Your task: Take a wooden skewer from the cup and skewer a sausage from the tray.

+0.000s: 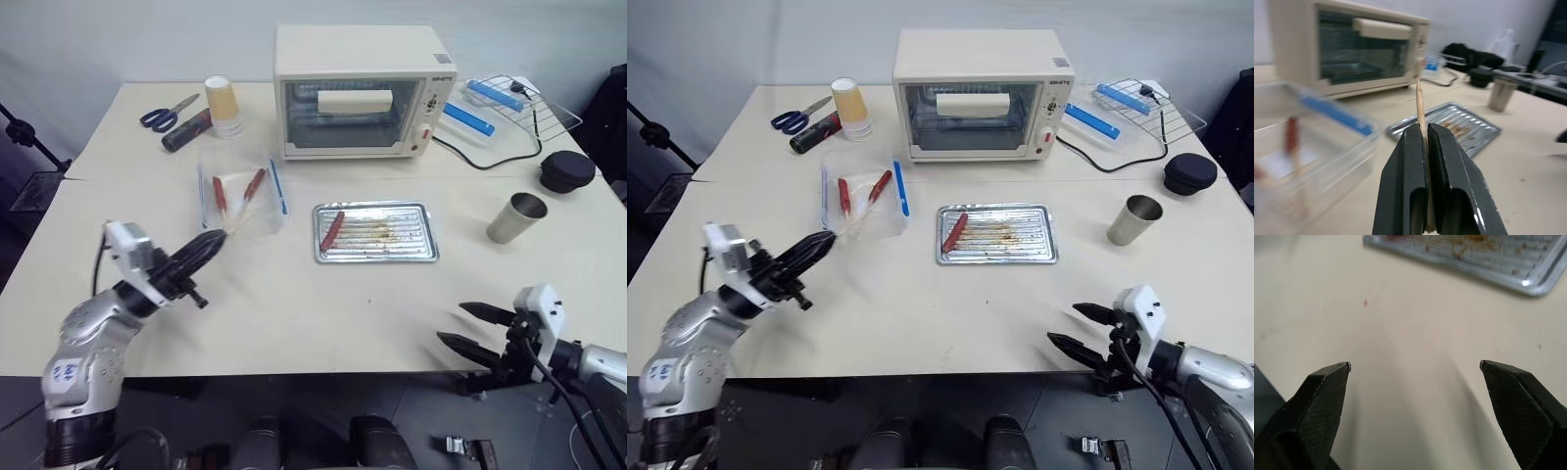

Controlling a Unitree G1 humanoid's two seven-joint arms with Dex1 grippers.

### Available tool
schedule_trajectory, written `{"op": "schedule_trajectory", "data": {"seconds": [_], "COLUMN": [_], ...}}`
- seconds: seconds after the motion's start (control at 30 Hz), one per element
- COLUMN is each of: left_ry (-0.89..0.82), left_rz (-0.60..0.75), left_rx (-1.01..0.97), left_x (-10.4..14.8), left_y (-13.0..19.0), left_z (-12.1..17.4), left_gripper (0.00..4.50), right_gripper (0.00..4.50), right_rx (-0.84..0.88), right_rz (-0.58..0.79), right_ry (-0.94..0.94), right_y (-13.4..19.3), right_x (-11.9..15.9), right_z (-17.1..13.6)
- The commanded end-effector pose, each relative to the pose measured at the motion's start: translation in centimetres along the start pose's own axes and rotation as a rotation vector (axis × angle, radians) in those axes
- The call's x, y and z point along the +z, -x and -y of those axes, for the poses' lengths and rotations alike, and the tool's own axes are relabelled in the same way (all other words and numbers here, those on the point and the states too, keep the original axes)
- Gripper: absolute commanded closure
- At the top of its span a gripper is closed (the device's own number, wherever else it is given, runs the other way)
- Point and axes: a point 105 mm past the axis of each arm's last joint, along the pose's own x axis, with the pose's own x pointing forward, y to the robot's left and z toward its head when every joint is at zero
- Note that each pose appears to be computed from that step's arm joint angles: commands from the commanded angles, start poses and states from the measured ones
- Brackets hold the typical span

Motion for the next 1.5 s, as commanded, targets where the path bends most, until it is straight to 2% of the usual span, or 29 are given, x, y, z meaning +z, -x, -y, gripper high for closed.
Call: {"op": "schedule_trajectory", "data": {"seconds": [0.03, 0.2, 0.23, 0.3, 0.37, 0.4, 0.5, 0.77, 1.03, 1.13, 1.33, 1.5], "left_ry": [-0.022, 0.004, 0.007, 0.007, 0.007, 0.009, 0.011, 0.011, 0.006, 0.006, 0.005, 0.005], "left_rz": [0.043, 0.038, 0.043, 0.047, 0.053, 0.055, 0.054, 0.054, 0.063, 0.065, 0.070, 0.073], "left_rx": [0.017, 0.017, 0.021, 0.027, 0.037, 0.041, 0.050, 0.060, 0.059, 0.057, 0.056, 0.048], "left_x": [1.6, 1.4, 1.4, 1.4, 1.4, 1.3, 1.1, 0.8, 1.0, 0.9, 1.0, 1.0], "left_y": [0.5, 0.4, 0.4, 0.2, 0.1, 0.1, 0.1, 0.5, 0.3, 0.3, 0.2, -0.1], "left_z": [0.2, 0.6, 0.6, 0.6, 0.6, 0.5, 0.6, 0.9, 1.0, 1.1, 1.1, 1.1], "left_gripper": [4.50, 4.50, 4.50, 4.50, 4.50, 4.50, 4.50, 4.50, 4.50, 4.50, 4.50, 4.50], "right_gripper": [0.04, 0.04, 0.04, 0.04, 0.04, 0.04, 0.04, 0.04, 0.04, 0.58, 2.51, 2.51], "right_rx": [0.037, 0.106, 0.084, -0.073, -0.180, -0.207, -0.290, -0.352, -0.418, -0.403, -0.387, -0.370], "right_rz": [0.075, 0.097, 0.101, 0.144, 0.124, 0.068, 0.033, 0.022, 0.002, 0.014, -0.009, -0.027], "right_ry": [0.040, -0.002, -0.029, -0.095, -0.193, -0.189, -0.178, -0.210, -0.171, -0.188, -0.175, -0.159], "right_y": [-2.6, -8.5, -9.9, -13.0, -15.0, -16.0, -19.4, -22.5, -22.6, -22.5, -22.5, -22.5], "right_x": [3.3, 7.7, 8.5, 10.4, 10.6, 10.1, 10.0, 9.8, 9.2, 9.4, 9.1, 8.9], "right_z": [-0.5, -2.2, -2.2, -0.7, 0.2, 0.1, -0.5, -2.3, -1.4, -1.5, -1.7, -1.9]}}
